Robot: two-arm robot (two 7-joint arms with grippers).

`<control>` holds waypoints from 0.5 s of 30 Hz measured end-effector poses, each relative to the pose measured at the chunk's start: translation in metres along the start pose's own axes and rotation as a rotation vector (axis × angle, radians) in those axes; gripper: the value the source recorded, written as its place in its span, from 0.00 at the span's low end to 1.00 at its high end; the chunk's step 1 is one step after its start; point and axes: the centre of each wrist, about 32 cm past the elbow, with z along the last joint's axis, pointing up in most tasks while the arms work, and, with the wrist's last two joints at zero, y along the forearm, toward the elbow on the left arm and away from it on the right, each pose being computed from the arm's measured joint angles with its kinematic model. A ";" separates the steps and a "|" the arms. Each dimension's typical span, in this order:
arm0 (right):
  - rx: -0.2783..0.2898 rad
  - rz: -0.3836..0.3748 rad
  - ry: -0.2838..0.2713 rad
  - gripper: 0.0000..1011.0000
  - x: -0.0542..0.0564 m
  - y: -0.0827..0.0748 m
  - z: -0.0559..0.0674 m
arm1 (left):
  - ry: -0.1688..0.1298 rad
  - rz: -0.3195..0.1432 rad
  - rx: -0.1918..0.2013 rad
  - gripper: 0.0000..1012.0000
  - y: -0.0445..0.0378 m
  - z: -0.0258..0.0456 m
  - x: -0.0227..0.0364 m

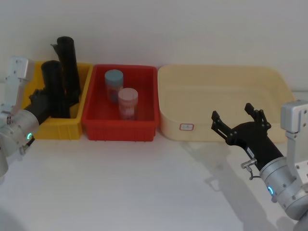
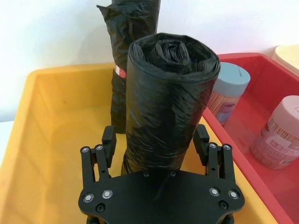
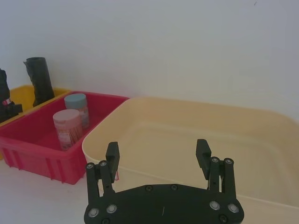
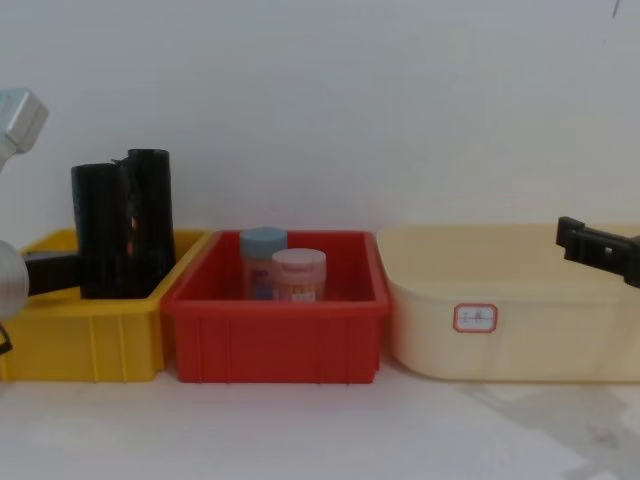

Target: Pick up the garbage bag with the one hand and transfer it to the other hand.

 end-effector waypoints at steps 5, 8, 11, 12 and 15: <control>0.000 0.000 0.000 0.99 0.000 0.000 0.000 | 0.000 -0.004 0.003 0.99 -0.0012 -0.0007 -0.0001; 0.000 0.000 0.000 0.99 0.000 0.000 0.000 | -0.001 -0.006 0.004 0.95 -0.0018 -0.0011 -0.0002; 0.000 0.000 0.000 0.99 0.000 0.000 0.000 | -0.001 -0.007 0.006 0.87 -0.0022 -0.0013 -0.0002; 0.000 0.000 0.000 0.99 0.000 0.000 0.000 | -0.002 -0.008 0.006 0.85 -0.0024 -0.0012 -0.0002; 0.000 0.000 0.000 0.99 0.000 0.000 0.000 | -0.002 -0.009 0.007 0.77 -0.0027 -0.0015 -0.0003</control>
